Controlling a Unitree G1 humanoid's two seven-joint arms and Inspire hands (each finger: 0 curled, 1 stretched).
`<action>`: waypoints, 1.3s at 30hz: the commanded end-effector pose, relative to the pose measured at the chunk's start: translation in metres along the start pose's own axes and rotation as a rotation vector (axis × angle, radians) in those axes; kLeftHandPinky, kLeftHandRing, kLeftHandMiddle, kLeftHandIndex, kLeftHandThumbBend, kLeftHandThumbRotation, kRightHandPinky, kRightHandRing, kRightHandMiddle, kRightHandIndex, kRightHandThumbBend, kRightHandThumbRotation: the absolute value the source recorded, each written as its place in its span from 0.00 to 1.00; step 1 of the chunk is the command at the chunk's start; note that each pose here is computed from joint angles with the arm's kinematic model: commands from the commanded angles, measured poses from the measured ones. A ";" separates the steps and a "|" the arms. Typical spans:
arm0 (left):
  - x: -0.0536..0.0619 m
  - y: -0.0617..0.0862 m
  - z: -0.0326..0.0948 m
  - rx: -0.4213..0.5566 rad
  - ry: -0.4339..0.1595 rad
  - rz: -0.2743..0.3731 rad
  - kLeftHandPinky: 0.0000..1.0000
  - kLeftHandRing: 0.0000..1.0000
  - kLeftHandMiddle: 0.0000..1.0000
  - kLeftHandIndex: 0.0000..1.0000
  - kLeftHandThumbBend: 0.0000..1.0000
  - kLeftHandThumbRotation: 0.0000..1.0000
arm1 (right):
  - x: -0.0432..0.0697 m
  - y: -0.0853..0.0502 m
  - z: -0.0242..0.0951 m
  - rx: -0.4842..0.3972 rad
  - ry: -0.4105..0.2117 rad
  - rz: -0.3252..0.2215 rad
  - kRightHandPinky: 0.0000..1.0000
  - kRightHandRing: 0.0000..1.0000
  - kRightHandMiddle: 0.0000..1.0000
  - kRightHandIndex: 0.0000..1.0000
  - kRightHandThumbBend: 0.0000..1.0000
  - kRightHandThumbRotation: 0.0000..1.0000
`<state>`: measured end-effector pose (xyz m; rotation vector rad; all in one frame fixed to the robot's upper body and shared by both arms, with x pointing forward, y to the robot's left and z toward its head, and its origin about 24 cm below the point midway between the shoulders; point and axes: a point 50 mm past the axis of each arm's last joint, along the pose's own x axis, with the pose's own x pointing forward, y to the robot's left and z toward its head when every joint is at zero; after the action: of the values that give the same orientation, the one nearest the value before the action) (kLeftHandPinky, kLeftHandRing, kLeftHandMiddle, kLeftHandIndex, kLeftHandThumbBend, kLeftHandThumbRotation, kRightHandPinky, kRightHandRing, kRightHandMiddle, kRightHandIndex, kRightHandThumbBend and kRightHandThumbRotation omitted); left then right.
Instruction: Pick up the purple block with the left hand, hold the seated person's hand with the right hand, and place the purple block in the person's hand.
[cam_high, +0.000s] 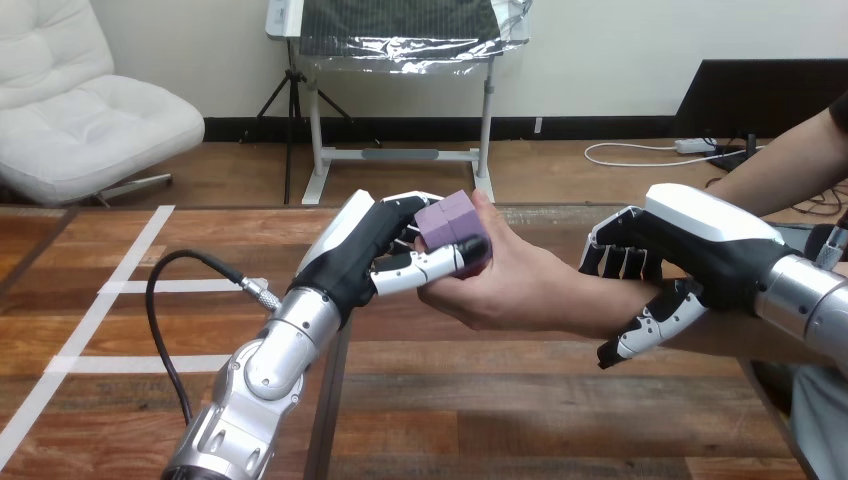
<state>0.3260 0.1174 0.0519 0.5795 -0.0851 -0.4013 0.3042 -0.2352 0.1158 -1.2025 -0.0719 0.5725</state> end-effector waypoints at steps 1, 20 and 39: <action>0.004 0.013 0.012 -0.004 -0.070 0.047 0.63 0.67 0.69 0.72 0.43 0.96 | 0.000 0.011 -0.004 0.046 0.006 0.024 0.39 0.43 0.48 0.52 0.87 0.09; 0.002 0.014 0.009 -0.013 -0.076 0.048 0.65 0.67 0.68 0.71 0.34 1.00 | 0.001 0.012 -0.006 0.039 0.004 0.026 0.37 0.42 0.47 0.52 0.87 0.10; 0.002 0.015 0.009 -0.008 -0.068 0.052 0.65 0.66 0.68 0.71 0.48 1.00 | 0.001 0.012 -0.006 0.041 0.008 0.028 0.38 0.43 0.48 0.52 0.87 0.09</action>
<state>0.3256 0.1175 0.0551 0.5490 -0.1198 -0.4037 0.3038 -0.2373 0.1133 -1.2029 -0.0700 0.5804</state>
